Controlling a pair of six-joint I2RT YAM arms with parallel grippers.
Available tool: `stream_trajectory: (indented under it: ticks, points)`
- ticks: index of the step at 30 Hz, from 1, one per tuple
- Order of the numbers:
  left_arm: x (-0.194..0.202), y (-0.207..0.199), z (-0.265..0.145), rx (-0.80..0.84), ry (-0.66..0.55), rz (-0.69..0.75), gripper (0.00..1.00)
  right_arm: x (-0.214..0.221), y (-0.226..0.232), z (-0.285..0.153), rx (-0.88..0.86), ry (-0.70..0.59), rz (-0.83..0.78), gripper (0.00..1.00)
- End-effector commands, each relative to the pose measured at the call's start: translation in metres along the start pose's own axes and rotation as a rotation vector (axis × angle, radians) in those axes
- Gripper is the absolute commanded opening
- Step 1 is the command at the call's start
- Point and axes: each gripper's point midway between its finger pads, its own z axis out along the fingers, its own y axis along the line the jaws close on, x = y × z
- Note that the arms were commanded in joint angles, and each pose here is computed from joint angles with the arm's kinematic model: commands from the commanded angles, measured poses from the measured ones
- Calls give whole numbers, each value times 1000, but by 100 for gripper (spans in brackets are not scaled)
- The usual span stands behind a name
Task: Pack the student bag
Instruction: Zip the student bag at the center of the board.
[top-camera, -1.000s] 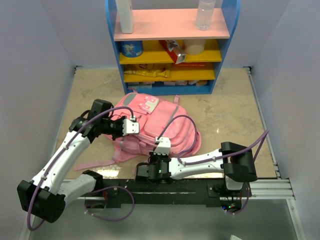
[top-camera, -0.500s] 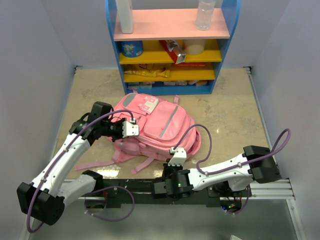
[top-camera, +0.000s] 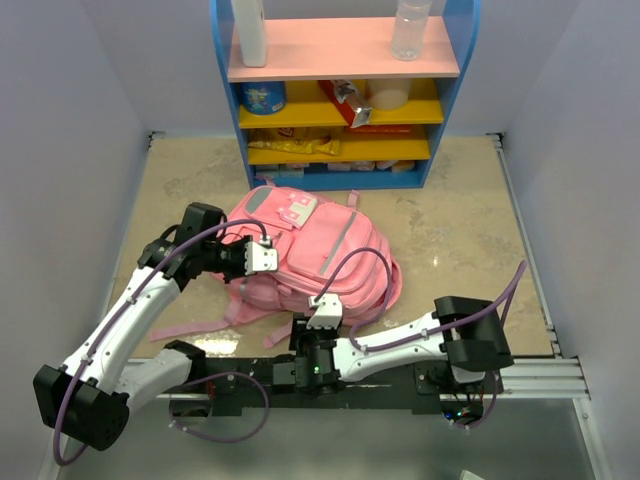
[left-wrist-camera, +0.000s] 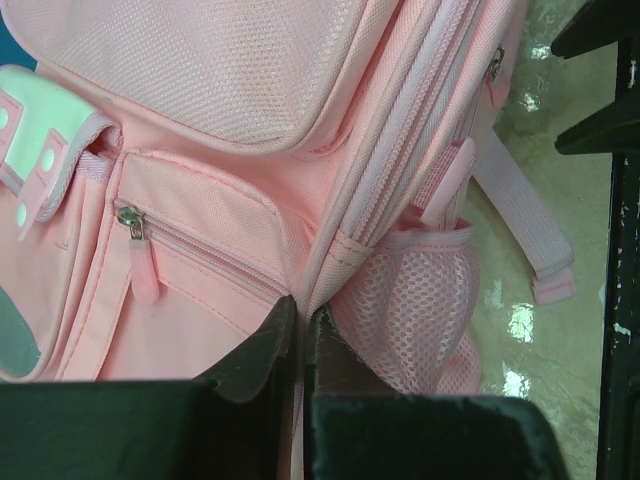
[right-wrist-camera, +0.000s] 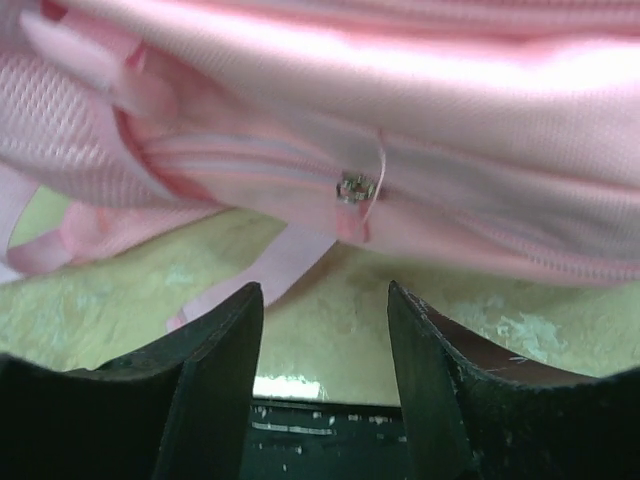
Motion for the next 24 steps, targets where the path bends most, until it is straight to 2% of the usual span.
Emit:
stream_trajectory:
  ticks: [1, 11, 20, 24]
  points:
    - [-31, 14, -14, -54, -81, 40, 0, -35, 2, 16, 19, -96, 76, 55]
    - [-32, 14, -16, -56, -82, 42, 0, -34, 1, 39, 26, -67, 84, 48]
    - [-33, 14, -17, -59, -84, 48, 0, -23, -5, 47, 45, -49, 77, 36]
    - [-34, 14, -18, -61, -85, 50, 0, -20, -4, 50, 51, -47, 75, 26]
